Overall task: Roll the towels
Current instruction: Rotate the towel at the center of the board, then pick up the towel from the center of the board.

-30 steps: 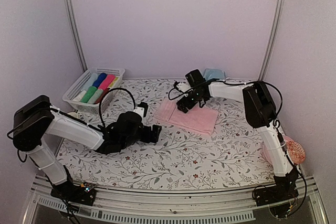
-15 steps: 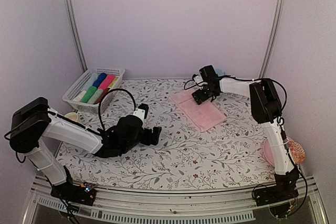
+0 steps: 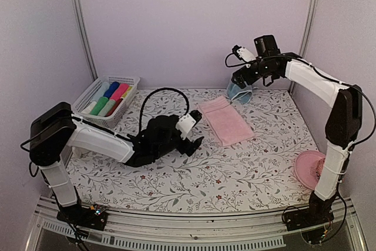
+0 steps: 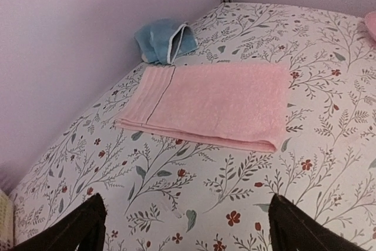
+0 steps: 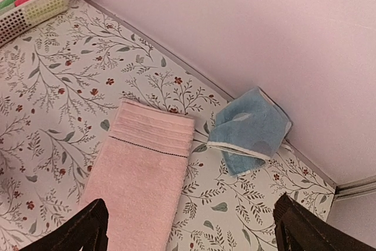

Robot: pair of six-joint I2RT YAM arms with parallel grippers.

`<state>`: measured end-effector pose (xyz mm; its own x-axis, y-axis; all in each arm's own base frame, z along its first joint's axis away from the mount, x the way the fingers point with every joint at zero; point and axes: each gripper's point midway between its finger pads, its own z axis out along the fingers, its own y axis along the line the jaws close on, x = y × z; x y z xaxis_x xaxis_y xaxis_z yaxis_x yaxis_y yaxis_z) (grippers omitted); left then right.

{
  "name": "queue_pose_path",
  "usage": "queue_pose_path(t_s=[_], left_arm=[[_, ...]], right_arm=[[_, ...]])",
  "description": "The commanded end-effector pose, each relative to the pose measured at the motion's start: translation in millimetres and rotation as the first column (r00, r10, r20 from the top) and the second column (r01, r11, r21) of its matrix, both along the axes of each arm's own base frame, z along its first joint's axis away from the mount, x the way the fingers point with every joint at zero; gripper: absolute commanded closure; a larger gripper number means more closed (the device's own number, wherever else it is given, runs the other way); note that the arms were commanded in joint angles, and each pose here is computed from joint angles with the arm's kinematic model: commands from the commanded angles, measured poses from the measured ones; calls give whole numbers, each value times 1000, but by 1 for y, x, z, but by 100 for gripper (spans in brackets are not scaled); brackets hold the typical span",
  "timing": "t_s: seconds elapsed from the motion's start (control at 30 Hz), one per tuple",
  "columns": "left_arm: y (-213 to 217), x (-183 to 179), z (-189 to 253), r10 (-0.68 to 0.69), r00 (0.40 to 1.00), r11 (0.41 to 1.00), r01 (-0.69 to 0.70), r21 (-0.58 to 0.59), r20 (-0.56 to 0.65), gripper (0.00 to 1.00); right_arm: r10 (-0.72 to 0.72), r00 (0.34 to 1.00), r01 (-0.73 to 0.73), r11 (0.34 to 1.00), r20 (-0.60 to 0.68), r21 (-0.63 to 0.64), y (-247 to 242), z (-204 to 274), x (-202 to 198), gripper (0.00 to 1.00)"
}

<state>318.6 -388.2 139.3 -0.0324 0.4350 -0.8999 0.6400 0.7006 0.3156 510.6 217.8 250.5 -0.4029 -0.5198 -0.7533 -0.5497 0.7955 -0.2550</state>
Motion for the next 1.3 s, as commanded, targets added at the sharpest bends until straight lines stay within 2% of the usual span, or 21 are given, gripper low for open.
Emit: queue_pose_path(t_s=[0.0,0.1,0.27,0.4,0.63,1.03,1.27], left_arm=[[-43,-8,-10,-213,970,966,190,175,121,6],[-63,-8,-11,-303,938,937,260,233,171,14],[-99,-9,-48,-423,893,860,342,378,155,32],[-121,-7,-70,-474,867,805,354,477,157,34],[-140,-2,-101,-524,846,743,396,539,102,37],[-141,17,-131,-473,880,713,349,608,49,50],[-130,28,-149,-416,909,704,304,642,26,52]], right_arm=[[110,990,-106,993,-86,48,-10,-7,-44,1],[124,989,-118,990,-83,74,-20,-2,-56,1],[93,994,-87,990,-49,115,-43,15,-52,1],[71,997,-66,989,-36,129,-56,19,-53,1],[44,999,-42,988,-12,147,-74,26,-54,1],[31,999,-27,986,-22,166,-81,19,-52,1],[28,999,-23,986,-26,166,-81,17,-51,1]])
